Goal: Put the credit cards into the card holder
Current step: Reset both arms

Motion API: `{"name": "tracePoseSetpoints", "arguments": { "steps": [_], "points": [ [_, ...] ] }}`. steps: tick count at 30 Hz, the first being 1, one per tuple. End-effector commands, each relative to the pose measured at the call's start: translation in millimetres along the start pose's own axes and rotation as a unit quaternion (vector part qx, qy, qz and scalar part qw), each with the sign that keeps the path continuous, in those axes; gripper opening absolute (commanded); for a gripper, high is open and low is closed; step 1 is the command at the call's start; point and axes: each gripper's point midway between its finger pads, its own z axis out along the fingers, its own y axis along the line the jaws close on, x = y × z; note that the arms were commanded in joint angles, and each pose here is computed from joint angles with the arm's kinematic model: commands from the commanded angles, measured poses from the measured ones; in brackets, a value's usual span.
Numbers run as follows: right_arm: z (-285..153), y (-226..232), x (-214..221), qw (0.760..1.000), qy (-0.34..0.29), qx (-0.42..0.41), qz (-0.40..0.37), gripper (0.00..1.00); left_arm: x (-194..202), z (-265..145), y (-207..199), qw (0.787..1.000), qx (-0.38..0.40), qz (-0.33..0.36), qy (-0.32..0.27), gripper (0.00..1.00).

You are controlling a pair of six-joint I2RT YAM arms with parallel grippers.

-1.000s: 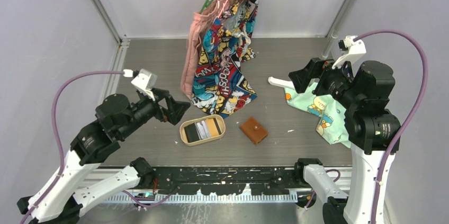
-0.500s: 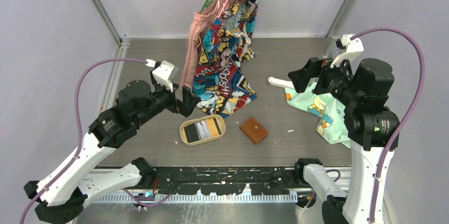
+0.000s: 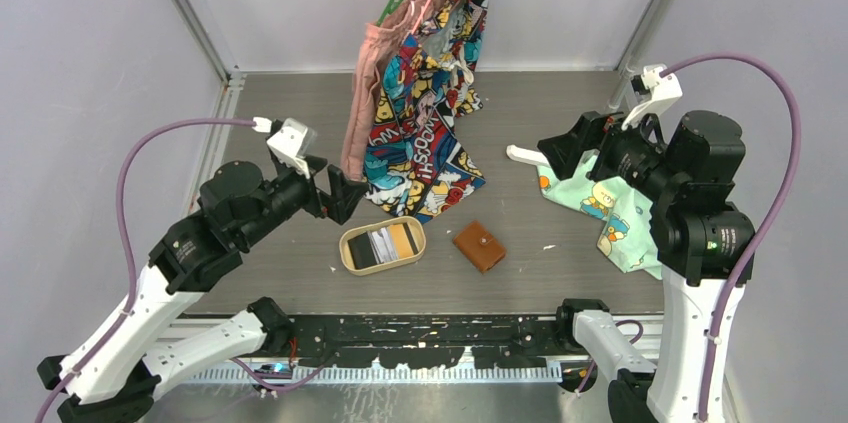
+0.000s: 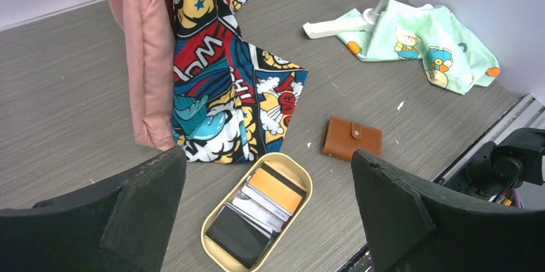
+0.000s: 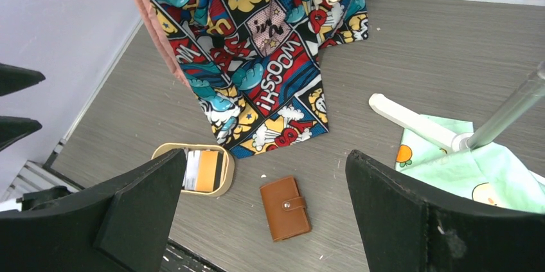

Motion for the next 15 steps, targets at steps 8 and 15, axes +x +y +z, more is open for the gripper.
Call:
{"name": "tracePoseSetpoints", "arguments": {
  "steps": [8, 15],
  "points": [
    [-9.2, 5.3, -29.7, 0.998, -0.054, 0.007, -0.009, 1.00, -25.4, -14.4, -1.7, 0.999, 0.004, -0.014, -0.042, 1.00],
    [-8.2, 1.9, -28.4, 0.998, -0.055, 0.014, -0.009, 1.00, -20.4, -12.6, -2.5, 0.999, 0.006, -0.017, -0.036, 1.00]
  ]
}}
